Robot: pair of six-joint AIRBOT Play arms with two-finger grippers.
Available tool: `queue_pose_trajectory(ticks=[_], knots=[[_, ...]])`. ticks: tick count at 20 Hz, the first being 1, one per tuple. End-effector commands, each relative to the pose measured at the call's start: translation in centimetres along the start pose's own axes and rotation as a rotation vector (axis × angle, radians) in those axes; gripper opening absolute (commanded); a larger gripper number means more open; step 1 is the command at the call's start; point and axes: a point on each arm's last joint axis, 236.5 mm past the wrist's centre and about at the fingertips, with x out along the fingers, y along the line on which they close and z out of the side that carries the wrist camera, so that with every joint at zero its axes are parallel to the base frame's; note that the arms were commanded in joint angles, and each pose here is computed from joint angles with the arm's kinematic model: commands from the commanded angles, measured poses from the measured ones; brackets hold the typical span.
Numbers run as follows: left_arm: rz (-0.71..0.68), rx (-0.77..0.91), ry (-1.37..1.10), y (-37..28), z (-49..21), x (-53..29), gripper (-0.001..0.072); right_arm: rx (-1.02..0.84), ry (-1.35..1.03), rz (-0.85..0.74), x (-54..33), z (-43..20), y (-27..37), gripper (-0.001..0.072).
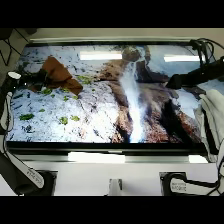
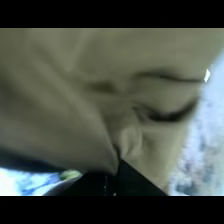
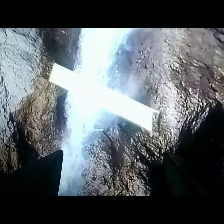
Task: Fold the shirts.
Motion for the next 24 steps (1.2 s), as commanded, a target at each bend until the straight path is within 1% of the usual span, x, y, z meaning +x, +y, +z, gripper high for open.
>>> queue_pose_trajectory(ticks=[1, 3, 4, 5, 7, 8, 10, 12, 13, 16, 17, 18, 19, 20, 21, 22, 23, 24], knots=[[-0.158, 0.36, -0.11, -11.9, 0.3, -5.6, 0.0037, -0.06, -0.029, 0.012, 0.0, 0.7, 0.3, 0.0651], [-0.249, 0.564, -0.196, -20.8, -1.6, -12.8, 0.0036, -0.105, -0.04, 0.012, -0.1, 0.9, 0.4, 0.0637], [-0.292, 0.639, -0.236, -24.8, -3.2, -16.7, 0.0036, -0.109, -0.039, 0.02, -0.5, 0.8, 0.8, 0.0528], [-0.338, 0.715, -0.269, -28.5, -5.4, -20.5, 0.0036, -0.113, -0.049, 0.017, -1.2, 0.9, 1.3, 0.0474], [-0.39, 0.884, -0.282, -33.4, -11.3, -26.6, 0.0036, -0.144, -0.105, -0.025, -3.8, 1.5, 2.3, 0.0476], [-0.385, 0.951, -0.239, -34.2, -14.7, -28.2, 0.0037, -0.164, -0.134, -0.064, -5.5, 1.7, 2.6, 0.0476], [-0.307, 1.029, -0.09, -33.2, -20.8, -28.3, 0.0037, -0.198, -0.172, -0.128, -8.8, 1.3, 3.7, 0.0476], [-0.207, 1.116, 0.085, -30.7, -26.6, -25.7, 0.0037, -0.217, -0.175, -0.152, -11.6, -0.1, 5.6, 0.0476], [-0.205, 1.147, 0.167, -29.9, -30.1, -23.7, 0.0037, -0.225, -0.172, -0.163, -12.7, -0.9, 6.4, 0.0476], [-0.207, 1.102, 0.365, -26.8, -40.7, -15.9, 0.0038, -0.228, -0.14, -0.212, -14.3, -2.7, 6.7, 0.0476], [-0.193, 1.073, 0.432, -25.1, -44.7, -13.3, 0.0096, -0.226, -0.131, -0.218, -14.4, -3.0, 6.6, 0.0476], [-0.169, 1.054, 0.495, -23.6, -48.0, -11.5, 0.0457, -0.224, -0.121, -0.218, -14.3, -3.2, 6.5, 0.0476], [-0.125, 1.03, 0.556, -22.1, -50.3, -10.3, 0.0711, -0.222, -0.113, -0.214, -14.2, -3.3, 6.5, 0.0476], [-0.091, 1.063, 0.597, -21.1, -51.0, -10.0, 0.072, -0.215, -0.106, -0.208, -14.0, -3.4, 6.4, 0.0476], [-0.036, 1.152, 0.589, -20.2, -49.3, -9.9, 0.072, -0.209, -0.098, -0.203, -13.7, -3.4, 6.3, 0.0476], [0.063, 1.265, 0.532, -19.3, -45.4, -9.9, 0.072, -0.206, -0.09, -0.199, -13.5, -3.5, 6.2, 0.0477], [0.191, 1.355, 0.446, -18.5, -40.2, -10.1, 0.072, -0.203, -0.082, -0.194, -13.1, -3.4, 6.0, 0.0477], [0.318, 1.388, 0.339, -17.9, -34.1, -10.6, 0.072, -0.197, -0.069, -0.185, -12.7, -3.4, 5.7, 0.0478]])
